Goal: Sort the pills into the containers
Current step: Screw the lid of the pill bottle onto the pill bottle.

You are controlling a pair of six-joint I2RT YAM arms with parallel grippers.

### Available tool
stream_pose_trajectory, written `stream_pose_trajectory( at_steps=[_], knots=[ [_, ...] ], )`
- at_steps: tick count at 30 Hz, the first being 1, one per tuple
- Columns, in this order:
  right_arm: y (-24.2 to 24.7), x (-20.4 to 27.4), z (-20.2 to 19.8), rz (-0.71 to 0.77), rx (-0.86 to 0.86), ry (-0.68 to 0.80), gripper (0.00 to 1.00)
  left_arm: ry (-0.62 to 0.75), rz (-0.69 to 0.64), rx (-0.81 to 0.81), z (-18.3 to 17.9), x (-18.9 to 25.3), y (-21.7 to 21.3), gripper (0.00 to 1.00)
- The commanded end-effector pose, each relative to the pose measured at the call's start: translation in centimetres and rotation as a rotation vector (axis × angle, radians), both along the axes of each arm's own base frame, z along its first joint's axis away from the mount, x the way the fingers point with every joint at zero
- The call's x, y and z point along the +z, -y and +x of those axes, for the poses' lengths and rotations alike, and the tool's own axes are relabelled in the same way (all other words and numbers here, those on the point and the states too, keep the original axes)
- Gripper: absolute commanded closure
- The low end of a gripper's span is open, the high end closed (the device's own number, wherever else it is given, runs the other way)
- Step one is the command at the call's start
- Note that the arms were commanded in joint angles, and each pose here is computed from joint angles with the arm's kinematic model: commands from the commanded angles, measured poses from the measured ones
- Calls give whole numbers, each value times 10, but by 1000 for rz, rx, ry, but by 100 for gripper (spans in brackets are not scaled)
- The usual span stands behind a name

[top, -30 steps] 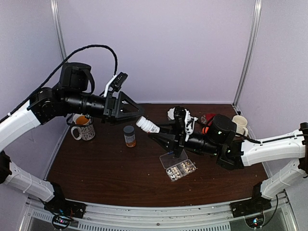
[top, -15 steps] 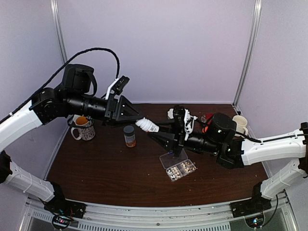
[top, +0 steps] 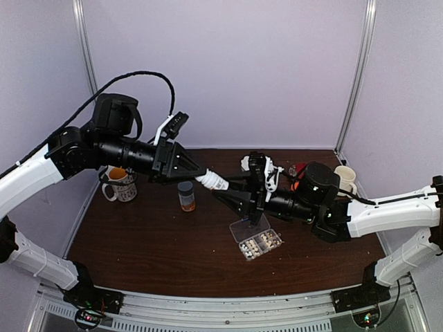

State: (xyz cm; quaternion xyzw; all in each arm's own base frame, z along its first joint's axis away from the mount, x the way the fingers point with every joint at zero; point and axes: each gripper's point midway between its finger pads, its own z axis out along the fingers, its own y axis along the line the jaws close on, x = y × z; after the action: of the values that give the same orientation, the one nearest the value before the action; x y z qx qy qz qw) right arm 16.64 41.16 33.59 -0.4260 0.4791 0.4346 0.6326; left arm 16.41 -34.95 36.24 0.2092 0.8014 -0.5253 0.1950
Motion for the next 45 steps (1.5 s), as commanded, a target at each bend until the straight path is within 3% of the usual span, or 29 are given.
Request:
stream_pose_trajectory(
  at_steps=[1, 7, 16, 27, 32, 36, 38, 40, 45],
  knots=[
    [-1, 23, -3, 43, 7, 26, 100, 0, -8, -14, 1, -2, 3, 68],
    [-1, 25, 0, 56, -1, -1, 100, -5, -11, -33, 0, -4, 5, 75],
    [-3, 29, 8, 67, -40, -48, 100, -10, -19, -35, 0, -6, 7, 75],
    [-7, 26, 14, -39, -280, 143, 100, -61, -63, 16, 2, -9, 5, 80],
    [-10, 36, -7, 1, -161, 163, 100, -62, -88, -34, -3, -7, 10, 82],
    [-9, 46, -14, 48, -46, 60, 100, -20, -89, -90, -8, -6, 13, 85],
    [-7, 54, -22, 91, 62, 2, 100, 32, -97, -136, -11, -4, 16, 89],
    [-4, 64, -29, 137, 144, -87, 100, 84, -119, -214, -18, 0, 20, 100],
    [2, 84, -35, 208, 285, -254, 100, 357, -161, -325, -25, 15, 28, 100]
  ],
)
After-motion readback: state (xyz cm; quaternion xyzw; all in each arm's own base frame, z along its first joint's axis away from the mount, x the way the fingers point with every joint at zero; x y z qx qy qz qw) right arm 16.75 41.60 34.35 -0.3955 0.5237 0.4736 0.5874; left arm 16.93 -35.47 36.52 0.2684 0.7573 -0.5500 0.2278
